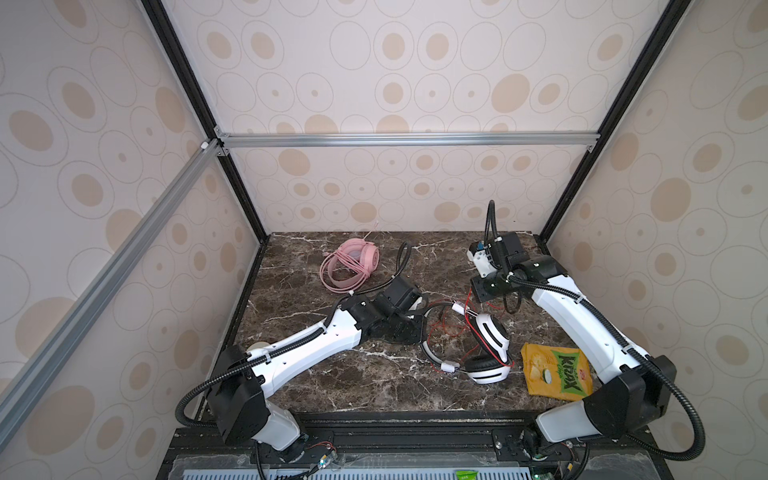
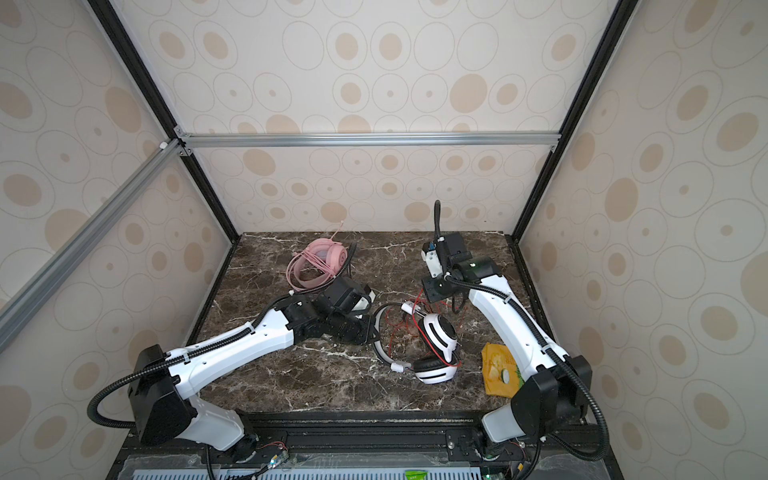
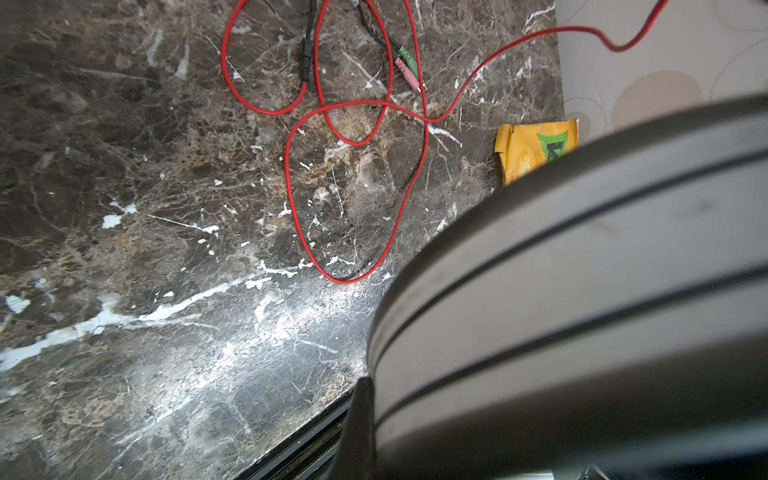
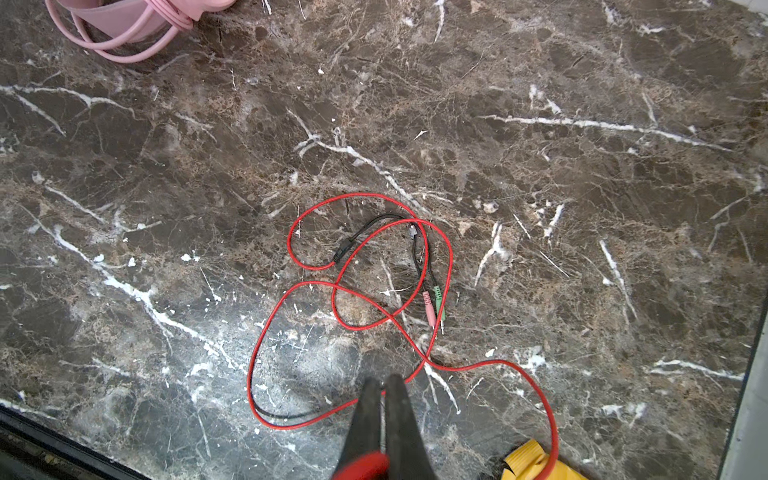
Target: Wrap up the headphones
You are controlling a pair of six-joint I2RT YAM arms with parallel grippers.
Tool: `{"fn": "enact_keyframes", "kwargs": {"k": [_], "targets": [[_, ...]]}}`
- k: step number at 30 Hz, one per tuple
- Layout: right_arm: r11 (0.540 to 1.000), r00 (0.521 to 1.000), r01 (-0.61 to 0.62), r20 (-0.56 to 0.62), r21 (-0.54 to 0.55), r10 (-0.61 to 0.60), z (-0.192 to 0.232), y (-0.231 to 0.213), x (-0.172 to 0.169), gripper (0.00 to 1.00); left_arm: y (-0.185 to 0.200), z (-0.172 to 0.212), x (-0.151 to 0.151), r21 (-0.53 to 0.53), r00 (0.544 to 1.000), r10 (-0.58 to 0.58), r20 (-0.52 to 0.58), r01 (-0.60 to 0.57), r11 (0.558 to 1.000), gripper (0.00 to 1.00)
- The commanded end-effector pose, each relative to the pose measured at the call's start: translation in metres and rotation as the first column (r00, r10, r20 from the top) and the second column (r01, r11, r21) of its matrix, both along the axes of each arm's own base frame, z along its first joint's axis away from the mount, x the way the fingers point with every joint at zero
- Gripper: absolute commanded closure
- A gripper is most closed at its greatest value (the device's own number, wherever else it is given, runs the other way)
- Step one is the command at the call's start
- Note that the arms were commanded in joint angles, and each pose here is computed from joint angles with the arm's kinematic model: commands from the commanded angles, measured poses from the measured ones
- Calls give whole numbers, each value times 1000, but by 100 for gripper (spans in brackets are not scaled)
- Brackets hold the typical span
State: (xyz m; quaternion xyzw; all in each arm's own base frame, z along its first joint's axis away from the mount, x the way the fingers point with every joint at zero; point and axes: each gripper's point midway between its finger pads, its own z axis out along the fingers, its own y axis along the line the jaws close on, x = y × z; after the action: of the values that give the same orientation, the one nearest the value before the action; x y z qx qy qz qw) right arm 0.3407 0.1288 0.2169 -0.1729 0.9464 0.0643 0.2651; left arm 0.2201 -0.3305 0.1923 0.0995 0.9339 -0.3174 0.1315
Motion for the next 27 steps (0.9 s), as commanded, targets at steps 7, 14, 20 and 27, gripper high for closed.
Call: {"fn": "enact_keyframes", "kwargs": {"k": [7, 14, 20, 27], "targets": [[998, 998, 11, -68, 65, -7, -18, 5, -7, 100, -2, 120, 32, -387, 992, 42, 119, 8, 922, 100], [961, 994, -49, -79, 274, 73, -10, 29, -10, 46, 35, 155, 58, -469, 985, 125, 122, -54, 881, 100], [859, 998, -41, -12, 511, 54, 19, 25, -2, 41, 66, 182, 85, -456, 966, 206, 156, -114, 883, 100], [812, 997, 80, -42, 579, -68, 25, 12, 9, 41, 95, 187, 112, -288, 932, 288, 220, -221, 932, 100]]}}
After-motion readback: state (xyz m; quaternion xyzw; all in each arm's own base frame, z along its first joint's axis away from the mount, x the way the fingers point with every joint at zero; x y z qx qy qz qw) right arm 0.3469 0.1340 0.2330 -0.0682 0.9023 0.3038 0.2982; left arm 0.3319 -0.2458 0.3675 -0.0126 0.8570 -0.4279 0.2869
